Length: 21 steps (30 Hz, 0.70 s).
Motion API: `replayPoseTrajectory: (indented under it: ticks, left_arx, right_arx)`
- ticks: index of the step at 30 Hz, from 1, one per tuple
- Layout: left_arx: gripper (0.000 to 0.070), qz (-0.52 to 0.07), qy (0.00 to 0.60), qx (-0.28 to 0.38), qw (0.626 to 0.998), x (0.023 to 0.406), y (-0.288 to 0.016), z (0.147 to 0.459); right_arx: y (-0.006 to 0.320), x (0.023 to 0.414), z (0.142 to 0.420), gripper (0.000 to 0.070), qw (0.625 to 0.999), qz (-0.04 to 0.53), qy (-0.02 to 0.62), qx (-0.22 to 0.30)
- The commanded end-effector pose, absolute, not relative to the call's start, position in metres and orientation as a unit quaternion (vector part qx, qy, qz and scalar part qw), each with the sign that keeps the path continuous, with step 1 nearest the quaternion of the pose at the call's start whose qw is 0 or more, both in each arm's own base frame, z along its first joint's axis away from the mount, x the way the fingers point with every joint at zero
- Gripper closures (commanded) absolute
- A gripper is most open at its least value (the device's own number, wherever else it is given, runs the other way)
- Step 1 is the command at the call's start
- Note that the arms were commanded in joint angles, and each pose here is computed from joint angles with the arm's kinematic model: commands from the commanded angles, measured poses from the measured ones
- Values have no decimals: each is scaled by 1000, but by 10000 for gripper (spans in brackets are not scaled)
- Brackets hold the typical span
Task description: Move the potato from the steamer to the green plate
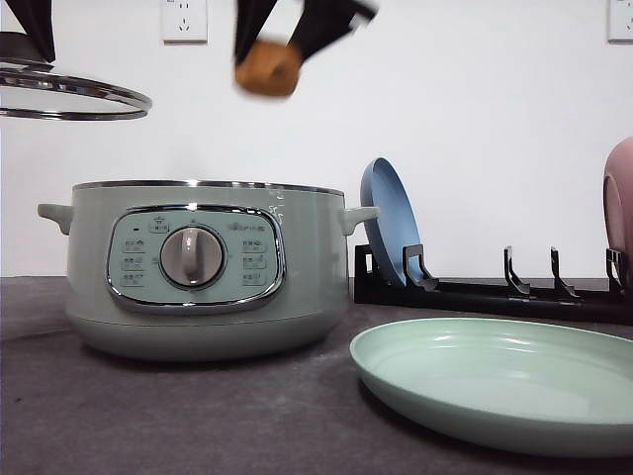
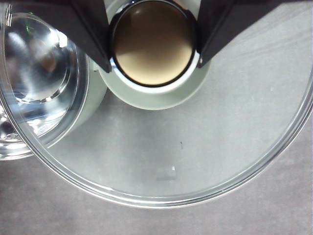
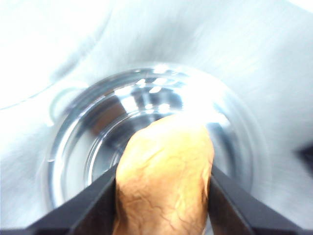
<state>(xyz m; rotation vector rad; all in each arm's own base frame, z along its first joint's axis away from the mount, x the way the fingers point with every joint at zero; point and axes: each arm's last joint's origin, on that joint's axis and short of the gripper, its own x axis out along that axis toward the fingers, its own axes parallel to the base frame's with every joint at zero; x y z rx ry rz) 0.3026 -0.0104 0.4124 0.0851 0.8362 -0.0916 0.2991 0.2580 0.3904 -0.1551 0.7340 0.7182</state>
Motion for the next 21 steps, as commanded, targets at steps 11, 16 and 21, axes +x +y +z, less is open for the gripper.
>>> replayPoseTrajectory:
  ticks: [11,16,21]
  left_arx:
    - [698,-92,360,51,927,296,-34,432]
    - [698,-122,358,55,924,294,-47,432]
    - [698,-153,357,63,919,291,-63,432]
  right_arx:
    - [180,247,432,542,887,312,334,-62]
    - [152,224,401,542,891,296,340,-58]
    - [131,202,362,542,896,273,349,-21]
